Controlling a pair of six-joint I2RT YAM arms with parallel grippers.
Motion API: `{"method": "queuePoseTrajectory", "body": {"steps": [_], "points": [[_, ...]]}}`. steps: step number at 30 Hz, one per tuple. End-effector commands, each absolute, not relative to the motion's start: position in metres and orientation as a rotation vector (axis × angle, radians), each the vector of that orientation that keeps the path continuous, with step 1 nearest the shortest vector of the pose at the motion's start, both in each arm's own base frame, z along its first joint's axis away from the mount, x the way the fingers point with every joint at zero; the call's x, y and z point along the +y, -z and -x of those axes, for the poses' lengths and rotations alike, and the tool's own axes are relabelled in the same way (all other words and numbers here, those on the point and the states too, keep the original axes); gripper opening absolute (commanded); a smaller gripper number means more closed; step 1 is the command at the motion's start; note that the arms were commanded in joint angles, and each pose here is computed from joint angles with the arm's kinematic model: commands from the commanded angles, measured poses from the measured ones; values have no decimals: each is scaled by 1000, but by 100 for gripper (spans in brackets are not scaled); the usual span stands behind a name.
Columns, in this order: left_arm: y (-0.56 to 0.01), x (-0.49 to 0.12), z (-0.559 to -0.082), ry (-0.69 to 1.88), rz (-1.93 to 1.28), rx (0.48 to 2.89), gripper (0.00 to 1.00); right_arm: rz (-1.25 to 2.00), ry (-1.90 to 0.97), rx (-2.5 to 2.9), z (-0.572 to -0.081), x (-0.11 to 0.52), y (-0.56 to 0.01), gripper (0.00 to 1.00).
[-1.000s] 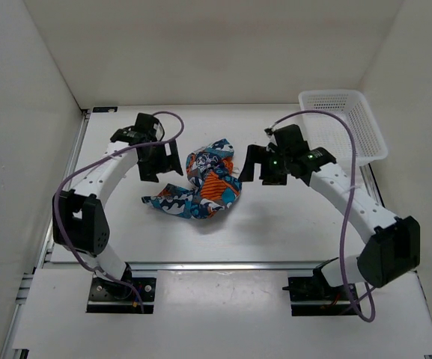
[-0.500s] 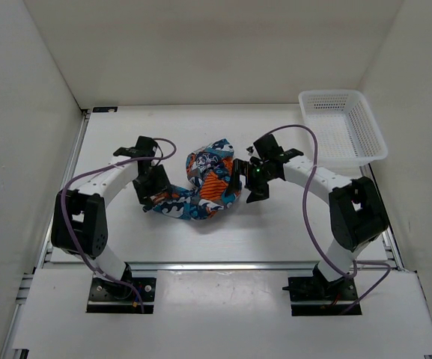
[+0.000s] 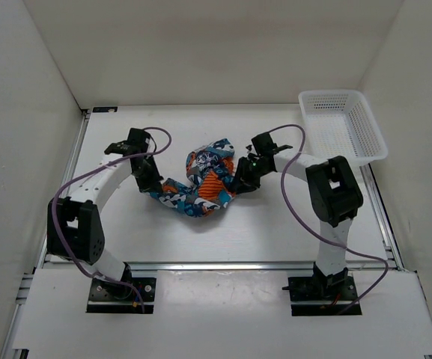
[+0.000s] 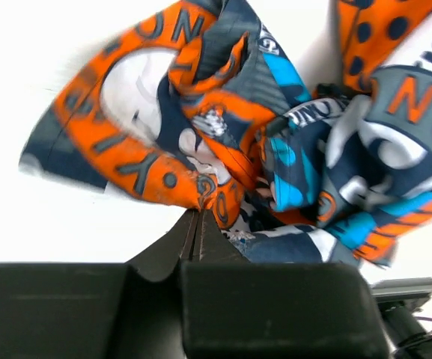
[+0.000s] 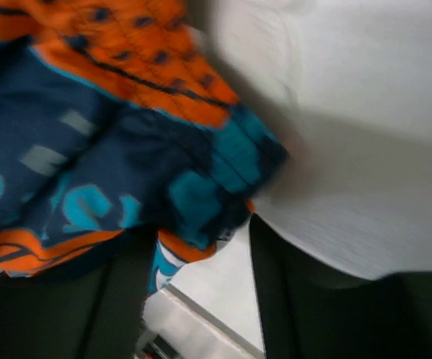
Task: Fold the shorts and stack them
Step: Flatten the shorts out
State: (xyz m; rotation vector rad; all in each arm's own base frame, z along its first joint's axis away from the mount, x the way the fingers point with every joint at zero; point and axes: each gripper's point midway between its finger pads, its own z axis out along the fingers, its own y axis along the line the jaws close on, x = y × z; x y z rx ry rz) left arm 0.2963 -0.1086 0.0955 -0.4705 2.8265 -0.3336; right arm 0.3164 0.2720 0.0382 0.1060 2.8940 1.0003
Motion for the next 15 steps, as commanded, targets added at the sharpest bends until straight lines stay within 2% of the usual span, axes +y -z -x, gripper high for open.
{"method": "queuePoseTrajectory", "body": {"steps": [1, 3, 6, 7, 10, 11, 14, 15], "points": [[-141, -103, -317, 387, 461, 2681, 10, -17, -1130, 2784, -340, 303, -64, 33], [-150, -96, -323, 381, 491, 2671, 10, -1, -1131, 2735, -357, 309, -91, 0], [-194, -88, -359, 389, 459, 2574, 10, -37, -1070, 2587, -403, 294, -139, 0], [-225, -79, -382, 391, 469, 2510, 10, -43, -1067, 2477, -430, 287, -182, 0], [-278, -63, -414, 386, 471, 2409, 10, -44, -1068, 2331, -465, 277, -250, 0], [-315, -50, -428, 386, 487, 2333, 10, -15, -1057, 2225, -475, 272, -302, 0], [-381, -42, -438, 458, 464, 2165, 10, -8, -1009, 2101, -479, 253, -360, 0], [-387, -44, -434, 479, 465, 2153, 10, 6, -987, 2082, -474, 249, -367, 0]]}}
